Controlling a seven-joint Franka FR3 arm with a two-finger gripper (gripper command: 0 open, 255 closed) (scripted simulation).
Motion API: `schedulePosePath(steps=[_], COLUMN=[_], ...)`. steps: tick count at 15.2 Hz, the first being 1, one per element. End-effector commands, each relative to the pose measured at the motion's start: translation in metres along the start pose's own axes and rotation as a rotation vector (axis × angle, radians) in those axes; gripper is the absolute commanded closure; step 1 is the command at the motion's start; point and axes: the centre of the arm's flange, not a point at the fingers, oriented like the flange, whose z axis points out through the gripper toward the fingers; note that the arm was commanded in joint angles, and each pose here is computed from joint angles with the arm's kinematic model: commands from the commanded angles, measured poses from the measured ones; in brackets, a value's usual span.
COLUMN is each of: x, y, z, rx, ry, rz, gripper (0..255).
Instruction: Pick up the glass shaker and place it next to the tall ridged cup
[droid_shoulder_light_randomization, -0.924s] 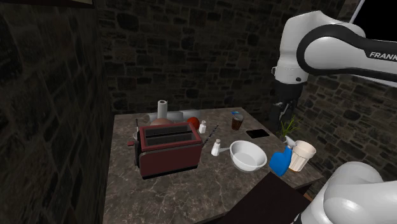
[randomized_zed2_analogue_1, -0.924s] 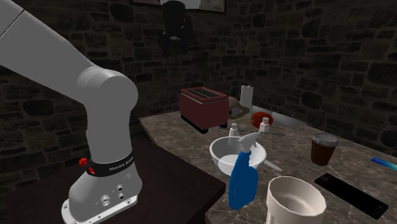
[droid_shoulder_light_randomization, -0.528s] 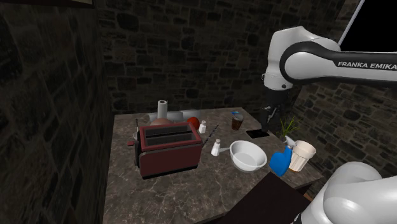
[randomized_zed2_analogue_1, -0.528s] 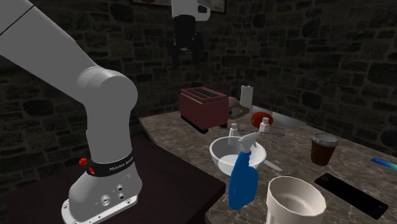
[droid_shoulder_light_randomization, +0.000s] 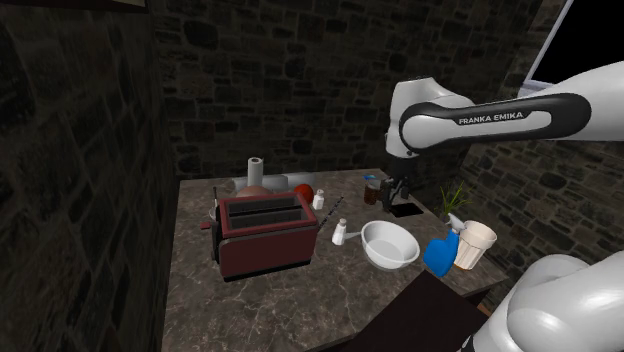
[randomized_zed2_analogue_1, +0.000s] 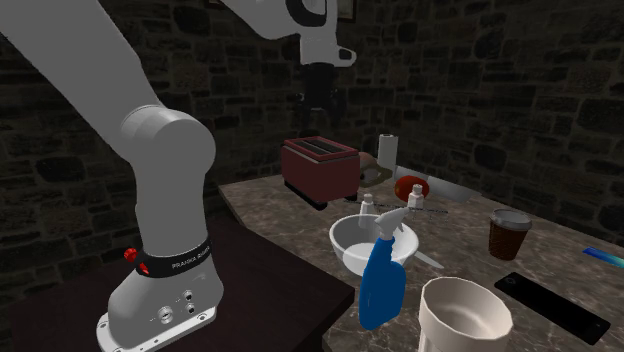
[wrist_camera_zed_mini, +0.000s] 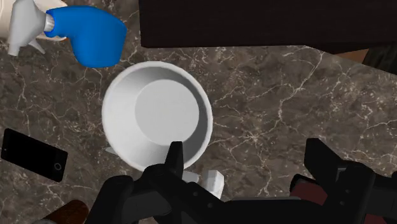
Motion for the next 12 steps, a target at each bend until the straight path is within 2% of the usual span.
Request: schedulePosePath(steps=[1,12], x=[0.019,0.129], y=[0.003,0.022], z=[0.016,0.104], rx=[0.004,0.029], ry=[0.008,0.038], rz=[-0.003,-0.023], gripper=[0,0])
